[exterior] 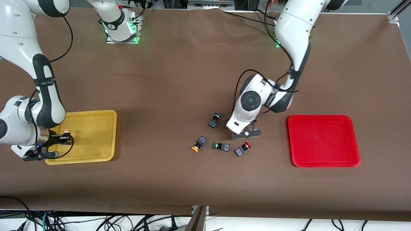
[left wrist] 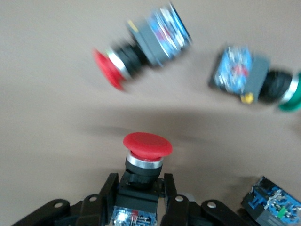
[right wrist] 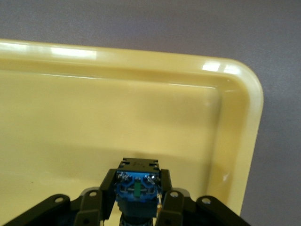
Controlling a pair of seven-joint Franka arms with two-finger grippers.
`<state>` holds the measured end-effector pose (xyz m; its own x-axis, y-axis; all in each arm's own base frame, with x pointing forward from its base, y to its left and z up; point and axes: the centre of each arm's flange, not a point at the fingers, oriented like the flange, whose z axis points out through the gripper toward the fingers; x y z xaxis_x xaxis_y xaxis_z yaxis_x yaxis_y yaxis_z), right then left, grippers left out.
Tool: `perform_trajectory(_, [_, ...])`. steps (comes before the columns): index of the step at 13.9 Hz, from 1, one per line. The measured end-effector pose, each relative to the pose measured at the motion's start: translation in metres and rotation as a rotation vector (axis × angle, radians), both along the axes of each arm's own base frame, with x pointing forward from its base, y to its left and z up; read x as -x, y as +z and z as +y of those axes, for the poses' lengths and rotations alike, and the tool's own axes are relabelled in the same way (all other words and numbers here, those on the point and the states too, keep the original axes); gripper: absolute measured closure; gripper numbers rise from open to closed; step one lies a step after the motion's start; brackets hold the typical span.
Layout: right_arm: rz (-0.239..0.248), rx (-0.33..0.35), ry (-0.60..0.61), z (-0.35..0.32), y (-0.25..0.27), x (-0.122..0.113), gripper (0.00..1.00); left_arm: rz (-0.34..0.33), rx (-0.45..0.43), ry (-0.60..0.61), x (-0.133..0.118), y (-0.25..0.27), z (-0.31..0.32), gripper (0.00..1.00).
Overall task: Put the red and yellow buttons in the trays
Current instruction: 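Carry the red button to the red tray with the left gripper and release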
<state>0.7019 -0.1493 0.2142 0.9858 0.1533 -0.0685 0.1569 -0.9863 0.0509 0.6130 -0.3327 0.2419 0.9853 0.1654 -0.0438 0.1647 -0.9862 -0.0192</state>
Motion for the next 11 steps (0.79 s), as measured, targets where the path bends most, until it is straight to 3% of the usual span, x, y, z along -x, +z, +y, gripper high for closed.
perform_trajectory(3, [-0.003, 0.0, 0.01, -0.002, -0.003, 0.0, 0.59, -0.002, 0.012, 0.018, -0.034, 0.08, 0.089, 0.57])
perform_trajectory(5, [-0.003, 0.0, 0.012, -0.004, -0.003, 0.0, 0.56, -0.003, 0.017, 0.03, -0.048, 0.104, 0.149, 0.57])
perform_trajectory(10, [-0.009, 0.0, 0.014, -0.004, -0.003, 0.0, 0.12, 0.03, 0.023, 0.012, -0.067, 0.082, 0.28, 0.57])
perform_trajectory(11, [-0.011, -0.001, 0.015, -0.003, -0.002, -0.001, 0.1, 0.034, 0.025, 0.007, -0.069, 0.073, 0.301, 0.57])
